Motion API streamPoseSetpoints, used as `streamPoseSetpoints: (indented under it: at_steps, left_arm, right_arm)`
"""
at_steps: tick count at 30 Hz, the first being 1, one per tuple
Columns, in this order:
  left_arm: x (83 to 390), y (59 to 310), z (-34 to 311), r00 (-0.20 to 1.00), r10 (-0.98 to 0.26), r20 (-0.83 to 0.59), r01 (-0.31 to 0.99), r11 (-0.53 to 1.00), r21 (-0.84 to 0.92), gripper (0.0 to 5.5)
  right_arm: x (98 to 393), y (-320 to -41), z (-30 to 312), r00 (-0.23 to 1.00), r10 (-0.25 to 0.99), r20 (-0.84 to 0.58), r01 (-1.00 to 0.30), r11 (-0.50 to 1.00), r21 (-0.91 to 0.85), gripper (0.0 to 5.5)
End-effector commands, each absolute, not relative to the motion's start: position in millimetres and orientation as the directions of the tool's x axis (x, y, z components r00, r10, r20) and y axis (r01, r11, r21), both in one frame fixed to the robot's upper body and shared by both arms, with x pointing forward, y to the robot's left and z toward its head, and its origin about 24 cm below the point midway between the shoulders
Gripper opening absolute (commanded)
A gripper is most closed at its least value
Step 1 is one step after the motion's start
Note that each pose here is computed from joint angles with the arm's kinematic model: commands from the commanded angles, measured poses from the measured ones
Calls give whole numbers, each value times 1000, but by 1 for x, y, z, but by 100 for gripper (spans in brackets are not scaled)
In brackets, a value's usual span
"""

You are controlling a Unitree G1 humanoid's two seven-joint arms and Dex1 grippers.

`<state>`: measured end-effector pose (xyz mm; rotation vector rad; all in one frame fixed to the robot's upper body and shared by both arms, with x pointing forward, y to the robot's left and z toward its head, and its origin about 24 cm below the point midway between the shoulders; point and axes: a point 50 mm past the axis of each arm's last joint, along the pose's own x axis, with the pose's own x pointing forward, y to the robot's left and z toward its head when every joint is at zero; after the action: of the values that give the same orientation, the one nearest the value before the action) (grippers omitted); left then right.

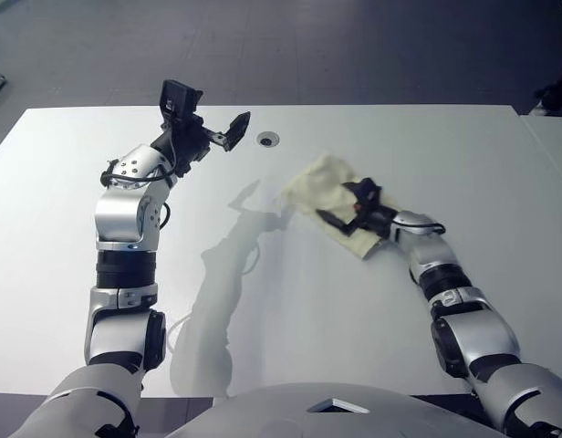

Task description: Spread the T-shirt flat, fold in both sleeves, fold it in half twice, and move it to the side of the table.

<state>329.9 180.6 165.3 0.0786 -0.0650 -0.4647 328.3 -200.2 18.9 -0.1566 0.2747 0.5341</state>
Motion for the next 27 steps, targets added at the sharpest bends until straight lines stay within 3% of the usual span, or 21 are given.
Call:
streamPoseSetpoints:
  at_steps: [1,5,8,10,12,14,15,17,22,27]
  left_arm:
    - [302,181,156,934,-356,36,355,935,23,540]
    - [285,175,146,953,-302,12,302,953,-23,540]
    - [285,178,145,975,-221,6,221,974,-46,540]
    - [283,188,149,994,-109,13,110,992,-61,540]
    - [279,197,159,999,-6,40,10,997,-82,540]
    - [273,196,173,996,46,82,-41,997,-61,540]
    - [271,194,177,994,50,96,-46,998,-46,540]
    - [269,188,185,993,46,109,-47,999,7,540]
    - [252,186,184,989,88,117,-94,995,45,540]
    - [238,186,174,991,108,73,-110,993,30,540]
  right_arm:
    - [229,-273,-80,687,-12,-727,-14,999,-30,539]
    - [232,-249,-78,700,25,-714,-41,999,-5,539]
    - [252,-251,-49,799,-20,-601,-71,989,-129,539]
    - [284,-251,5,919,-43,-392,-33,982,-185,539]
    - [310,-234,93,994,-20,-107,-2,978,-207,539]
    - [311,-206,165,994,24,102,-8,988,-157,539]
    - [306,-194,180,990,41,135,-23,991,-132,539]
    - [289,-174,176,994,67,91,-58,994,-93,539]
    - [243,-160,133,992,92,-90,-95,995,-24,539]
    - [241,-154,137,991,107,-85,-110,993,-31,539]
